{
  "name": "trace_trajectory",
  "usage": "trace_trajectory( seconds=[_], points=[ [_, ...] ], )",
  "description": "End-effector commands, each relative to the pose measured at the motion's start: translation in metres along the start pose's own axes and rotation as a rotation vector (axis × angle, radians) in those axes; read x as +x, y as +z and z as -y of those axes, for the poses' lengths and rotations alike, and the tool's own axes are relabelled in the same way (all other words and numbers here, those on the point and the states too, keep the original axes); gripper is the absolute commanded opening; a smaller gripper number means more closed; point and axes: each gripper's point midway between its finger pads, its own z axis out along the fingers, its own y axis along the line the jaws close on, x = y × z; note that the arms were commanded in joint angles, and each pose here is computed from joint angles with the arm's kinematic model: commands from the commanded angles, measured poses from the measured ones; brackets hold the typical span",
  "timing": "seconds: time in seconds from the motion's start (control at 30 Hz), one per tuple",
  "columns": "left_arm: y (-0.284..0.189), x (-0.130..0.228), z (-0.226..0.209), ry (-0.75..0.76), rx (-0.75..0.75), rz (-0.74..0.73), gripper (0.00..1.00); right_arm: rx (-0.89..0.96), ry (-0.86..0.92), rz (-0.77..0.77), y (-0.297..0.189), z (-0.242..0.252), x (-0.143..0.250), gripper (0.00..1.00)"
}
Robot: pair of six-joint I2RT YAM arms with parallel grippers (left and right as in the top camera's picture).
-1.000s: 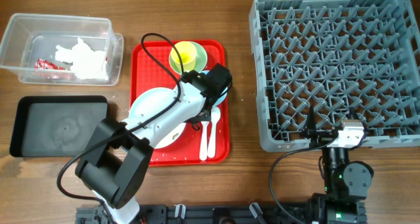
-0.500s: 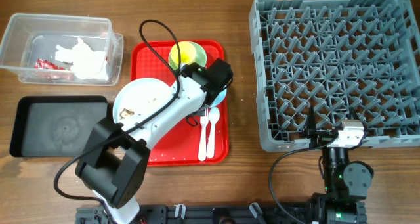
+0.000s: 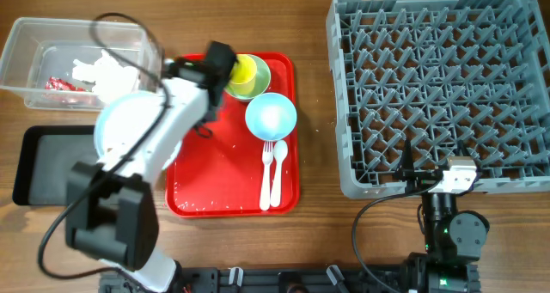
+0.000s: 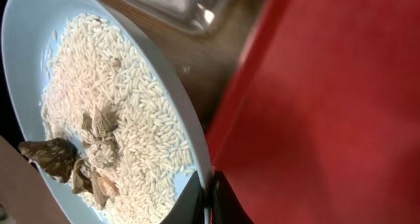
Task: Sort waste into correct bins and load items into the dishwasher rack
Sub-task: 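Lift the plate over the black tray and tip the food off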
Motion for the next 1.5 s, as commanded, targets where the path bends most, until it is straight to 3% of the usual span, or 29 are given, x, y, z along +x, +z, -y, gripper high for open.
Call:
trace_trajectory(
  seconds=[0.0, 0.27, 0.5, 0.77, 1.03, 1.47],
  points=[
    [-0.001, -0.04, -0.042, -0.191, 0.031, 0.058, 0.04, 0.013, -0.005, 0.004, 0.0, 0.003, -0.001, 1.0],
    [0.039, -0.08, -0.089, -0.439, 0.158, 0.028, 0.04, 0.013, -0.006, 0.004, 0.0, 0.003, -0.001, 1.0],
    [0.044, -0.087, -0.123, -0.629, 0.366, -0.042, 0.04, 0.013, -0.005, 0.004, 0.0, 0.003, -0.001, 1.0],
    [-0.003, -0.097, -0.163, -0.719, 0.519, 0.068, 0.04, 0.013, -0.005, 0.004, 0.0, 0.003, -0.001, 1.0],
    [0.01, -0.098, -0.177, -0.773, 0.602, 0.033, 0.04, 0.013, -0.006, 0.004, 0.0, 0.003, -0.001, 1.0],
    [0.002, -0.097, -0.198, -0.861, 0.946, 0.026, 0.04, 0.013, -0.005, 0.004, 0.0, 0.003, -0.001, 1.0]
  ],
)
